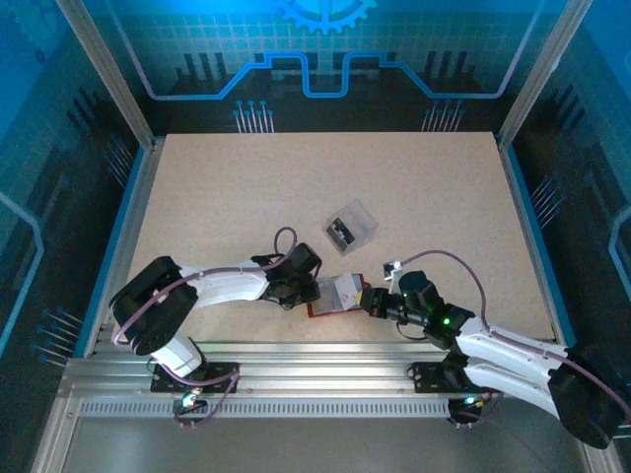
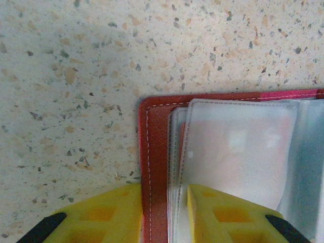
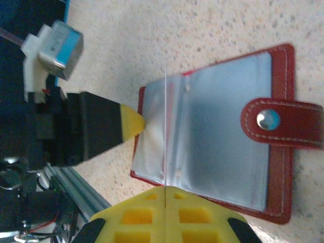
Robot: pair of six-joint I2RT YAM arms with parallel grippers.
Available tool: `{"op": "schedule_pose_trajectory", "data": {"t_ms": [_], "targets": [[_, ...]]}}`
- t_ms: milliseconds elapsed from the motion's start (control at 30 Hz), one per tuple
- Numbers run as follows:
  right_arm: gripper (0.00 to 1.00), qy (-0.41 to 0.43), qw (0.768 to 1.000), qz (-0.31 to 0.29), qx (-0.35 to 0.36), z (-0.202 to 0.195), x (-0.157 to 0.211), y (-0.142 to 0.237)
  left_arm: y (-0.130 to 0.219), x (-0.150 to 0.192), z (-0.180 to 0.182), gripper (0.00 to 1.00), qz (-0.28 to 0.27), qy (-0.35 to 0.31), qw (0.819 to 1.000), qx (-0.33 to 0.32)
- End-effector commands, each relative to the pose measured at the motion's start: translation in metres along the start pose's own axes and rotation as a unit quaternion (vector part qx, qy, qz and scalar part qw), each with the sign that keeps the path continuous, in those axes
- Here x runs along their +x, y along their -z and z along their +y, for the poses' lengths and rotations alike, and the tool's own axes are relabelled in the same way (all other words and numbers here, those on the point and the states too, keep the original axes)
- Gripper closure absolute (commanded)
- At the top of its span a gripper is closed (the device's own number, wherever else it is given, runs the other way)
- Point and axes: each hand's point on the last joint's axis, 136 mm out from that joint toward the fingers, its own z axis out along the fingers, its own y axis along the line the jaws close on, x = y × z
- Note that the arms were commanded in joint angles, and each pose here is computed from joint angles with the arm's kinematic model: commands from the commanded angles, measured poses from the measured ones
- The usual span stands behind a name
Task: Put the credit cards into the card holder
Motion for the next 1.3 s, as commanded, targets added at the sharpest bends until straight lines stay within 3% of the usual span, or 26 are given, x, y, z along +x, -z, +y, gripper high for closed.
{"op": "schedule_pose_trajectory", "data": {"t_ms": [0, 233, 500, 900, 1267], "targets": [[1.0, 0.004, 0.999, 0.038, 0.009, -0.005, 0.012, -0.002, -0.016, 0.024, 0.052, 0.7, 0.035, 0.007, 0.994, -0.099], [1.0, 0.005, 0.998, 0.064, 0.007, -0.005, 0.017, -0.01, -0.018, 0.023, 0.052, 0.7, 0.036, 0.004, 0.994, -0.101], [1.0, 0.014, 0.999, 0.03, 0.013, -0.004, 0.001, 0.011, -0.019, 0.024, 0.053, 0.7, 0.037, 0.005, 0.994, -0.101], [1.0, 0.022, 0.997, 0.068, -0.041, 0.016, 0.004, 0.001, -0.022, 0.025, 0.054, 0.7, 0.04, 0.007, 0.994, -0.102], [1.0, 0.019, 0.996, 0.078, -0.043, 0.013, 0.008, -0.002, -0.022, 0.025, 0.053, 0.7, 0.04, 0.005, 0.994, -0.102]]}}
